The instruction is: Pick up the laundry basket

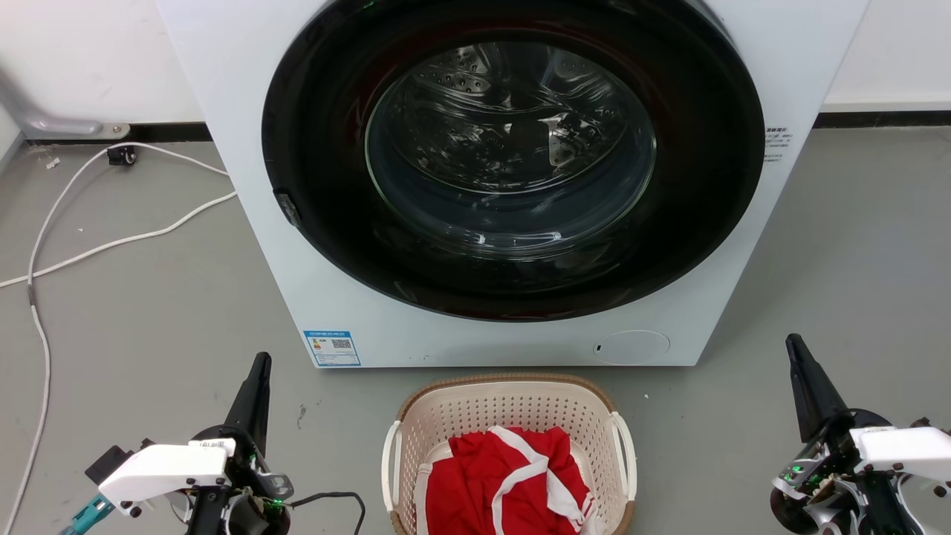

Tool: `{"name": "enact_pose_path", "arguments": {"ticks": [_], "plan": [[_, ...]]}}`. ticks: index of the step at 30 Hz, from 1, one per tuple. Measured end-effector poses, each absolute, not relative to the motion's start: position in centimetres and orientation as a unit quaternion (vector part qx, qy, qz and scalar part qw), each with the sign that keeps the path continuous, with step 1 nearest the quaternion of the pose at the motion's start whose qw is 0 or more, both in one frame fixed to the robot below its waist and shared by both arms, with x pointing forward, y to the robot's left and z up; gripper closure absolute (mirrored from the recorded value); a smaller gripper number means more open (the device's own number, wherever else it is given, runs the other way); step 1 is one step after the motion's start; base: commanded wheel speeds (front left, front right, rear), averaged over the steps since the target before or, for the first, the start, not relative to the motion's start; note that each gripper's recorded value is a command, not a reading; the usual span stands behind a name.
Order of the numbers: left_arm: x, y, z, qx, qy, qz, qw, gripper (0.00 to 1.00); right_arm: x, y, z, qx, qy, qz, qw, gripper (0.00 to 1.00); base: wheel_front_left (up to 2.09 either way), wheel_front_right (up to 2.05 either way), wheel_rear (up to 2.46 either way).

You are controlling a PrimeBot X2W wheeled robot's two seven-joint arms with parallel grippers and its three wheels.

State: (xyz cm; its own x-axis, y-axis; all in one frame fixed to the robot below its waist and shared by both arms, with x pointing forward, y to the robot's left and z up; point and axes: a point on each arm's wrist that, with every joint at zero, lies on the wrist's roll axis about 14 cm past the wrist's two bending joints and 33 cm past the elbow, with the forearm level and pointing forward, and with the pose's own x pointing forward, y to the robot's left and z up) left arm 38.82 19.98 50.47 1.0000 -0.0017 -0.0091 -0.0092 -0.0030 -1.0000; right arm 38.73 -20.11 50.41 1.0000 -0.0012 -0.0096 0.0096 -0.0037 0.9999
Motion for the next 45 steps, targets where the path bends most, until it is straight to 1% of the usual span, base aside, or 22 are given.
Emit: {"name": "enact_pose_path", "arguments": {"ticks": [24,25,26,27,28,31,45], "plan": [[38.8,20.0,50.5,-0.708,0.004,0.003,0.706,1.00,38.7,-20.1,50.4,0.709,0.003,-0.004,0.706,1.00,0.00,0.00,0.00],[38.8,20.0,50.5,-0.708,0.004,0.003,0.706,0.00,38.7,-20.1,50.4,0.709,0.003,-0.004,0.706,0.00,0.00,0.00,0.00],[38.8,20.0,50.3,-0.708,0.006,0.005,0.706,0.00,38.6,-20.1,50.2,0.709,0.005,-0.006,0.705,0.00,0.00,0.00,0.00],[38.6,19.9,49.8,-0.709,0.011,0.010,0.705,1.00,38.5,-20.1,49.7,0.709,0.011,-0.011,0.705,1.00,0.00,0.00,0.00],[38.3,19.9,49.2,-0.709,0.017,0.017,0.705,0.00,38.2,-20.1,49.1,0.710,0.016,-0.018,0.704,0.00,0.00,0.00,0.00],[37.5,19.9,47.8,-0.710,0.030,0.034,0.703,0.00,37.4,-20.2,47.8,0.710,0.028,-0.035,0.703,0.00,0.00,0.00,0.00],[37.4,21.0,48.7,-0.689,-0.003,0.047,0.723,0.00,37.3,-20.0,48.6,0.696,0.006,-0.037,0.717,0.00,0.00,0.00,0.00]]}}
